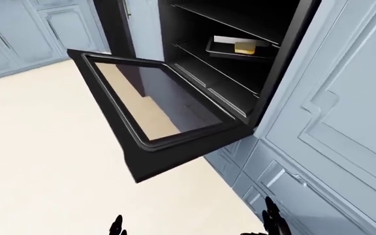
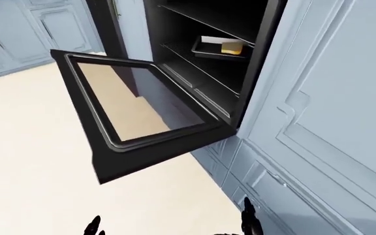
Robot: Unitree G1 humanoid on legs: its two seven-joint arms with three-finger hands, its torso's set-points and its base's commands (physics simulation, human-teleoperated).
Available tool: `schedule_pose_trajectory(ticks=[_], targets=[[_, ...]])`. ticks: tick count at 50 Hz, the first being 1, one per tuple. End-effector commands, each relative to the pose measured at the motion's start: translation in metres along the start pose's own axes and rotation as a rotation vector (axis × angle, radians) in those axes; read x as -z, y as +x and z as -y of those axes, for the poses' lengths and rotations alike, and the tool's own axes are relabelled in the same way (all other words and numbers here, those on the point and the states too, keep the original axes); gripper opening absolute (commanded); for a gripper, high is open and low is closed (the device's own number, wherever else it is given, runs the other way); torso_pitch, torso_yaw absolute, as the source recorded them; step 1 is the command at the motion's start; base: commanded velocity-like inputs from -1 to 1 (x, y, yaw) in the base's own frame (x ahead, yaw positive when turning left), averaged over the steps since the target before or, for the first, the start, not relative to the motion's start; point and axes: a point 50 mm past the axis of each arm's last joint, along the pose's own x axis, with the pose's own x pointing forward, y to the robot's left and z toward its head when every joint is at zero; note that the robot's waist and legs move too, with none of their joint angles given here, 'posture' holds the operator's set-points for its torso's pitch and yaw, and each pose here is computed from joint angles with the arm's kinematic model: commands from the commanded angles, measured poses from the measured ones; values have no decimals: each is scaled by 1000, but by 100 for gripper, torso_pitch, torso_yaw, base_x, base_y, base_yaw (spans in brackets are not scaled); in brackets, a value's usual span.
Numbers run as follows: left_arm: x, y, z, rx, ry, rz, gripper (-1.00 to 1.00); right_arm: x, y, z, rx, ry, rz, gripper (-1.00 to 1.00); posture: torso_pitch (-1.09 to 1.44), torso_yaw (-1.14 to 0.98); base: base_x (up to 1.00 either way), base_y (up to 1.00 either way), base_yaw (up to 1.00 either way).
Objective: Close the oven door.
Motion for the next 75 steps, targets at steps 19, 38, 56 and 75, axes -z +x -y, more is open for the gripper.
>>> schedule_pose_trajectory(ticks=[19,38,56,75], targets=[[-12,5,-1,7,8,53,100,-12,5,3,-10,-13,59,100,0,0,7,-26,0],[-11,4,0,5,8,52,100,-10,4,3,-14,-17,51,100,0,0,15,-31,0],[-12,5,-1,1,13,57,100,13,-4,5,-36,-109,-121,100,0,0,1,0,0],[-38,8,-12,-78,-146,249,100,34,-14,4,-70,-133,-274,100,0,0,0,0,0]])
